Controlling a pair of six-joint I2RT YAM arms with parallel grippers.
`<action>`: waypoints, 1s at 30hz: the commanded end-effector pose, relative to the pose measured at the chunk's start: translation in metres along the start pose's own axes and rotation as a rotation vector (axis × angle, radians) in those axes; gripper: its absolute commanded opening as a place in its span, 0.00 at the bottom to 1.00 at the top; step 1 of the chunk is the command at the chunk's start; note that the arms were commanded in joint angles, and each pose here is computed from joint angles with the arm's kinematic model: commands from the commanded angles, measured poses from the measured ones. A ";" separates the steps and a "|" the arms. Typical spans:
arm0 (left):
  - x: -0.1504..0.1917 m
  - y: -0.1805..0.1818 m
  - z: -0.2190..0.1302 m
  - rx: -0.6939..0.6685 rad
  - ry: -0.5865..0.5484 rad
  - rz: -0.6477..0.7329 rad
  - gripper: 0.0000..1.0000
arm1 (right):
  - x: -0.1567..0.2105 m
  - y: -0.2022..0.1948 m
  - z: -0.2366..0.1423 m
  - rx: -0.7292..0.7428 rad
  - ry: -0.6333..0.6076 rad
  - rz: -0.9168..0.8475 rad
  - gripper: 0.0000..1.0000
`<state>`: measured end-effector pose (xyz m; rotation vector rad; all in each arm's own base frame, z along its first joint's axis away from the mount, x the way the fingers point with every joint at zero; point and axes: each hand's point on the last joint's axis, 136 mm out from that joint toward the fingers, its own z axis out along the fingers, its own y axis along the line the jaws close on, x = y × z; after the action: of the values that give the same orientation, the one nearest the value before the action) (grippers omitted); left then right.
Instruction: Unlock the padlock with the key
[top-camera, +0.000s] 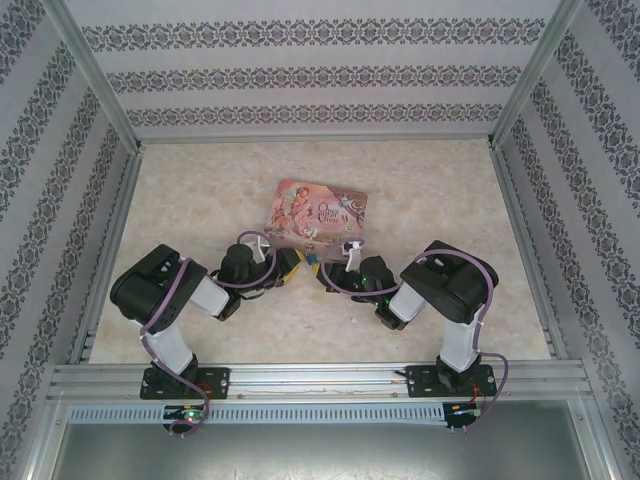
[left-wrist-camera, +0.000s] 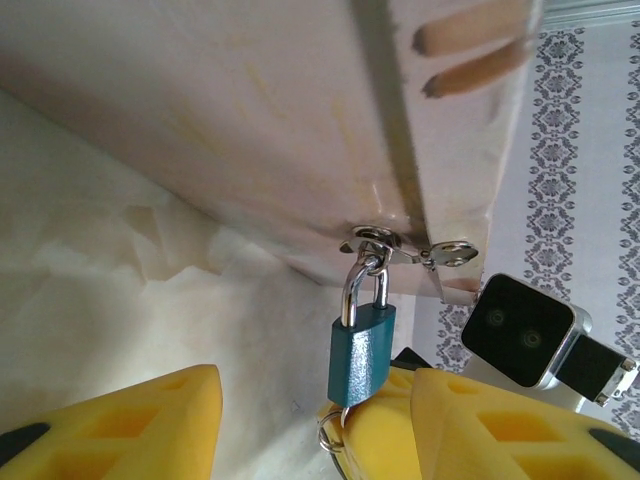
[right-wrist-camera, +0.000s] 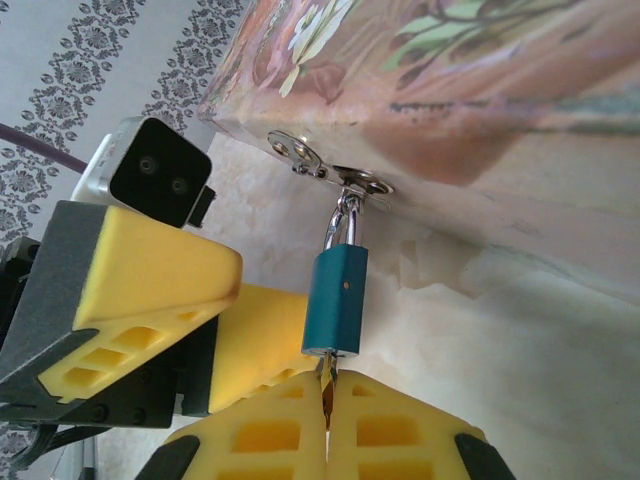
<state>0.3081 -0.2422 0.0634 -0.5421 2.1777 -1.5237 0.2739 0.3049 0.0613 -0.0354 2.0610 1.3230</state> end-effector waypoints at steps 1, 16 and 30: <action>-0.002 -0.033 0.007 0.136 0.001 0.021 0.52 | -0.011 0.027 0.001 -0.086 -0.036 -0.010 0.00; 0.003 -0.026 0.027 0.166 0.028 -0.021 0.45 | -0.011 0.029 0.001 -0.095 -0.031 0.000 0.00; -0.006 -0.037 0.037 0.194 0.017 -0.021 0.35 | -0.012 0.032 0.000 -0.104 -0.031 0.017 0.00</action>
<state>0.3296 -0.2724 0.0709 -0.5434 2.0841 -1.6862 0.2769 0.3046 0.0653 0.0044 2.0529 1.3364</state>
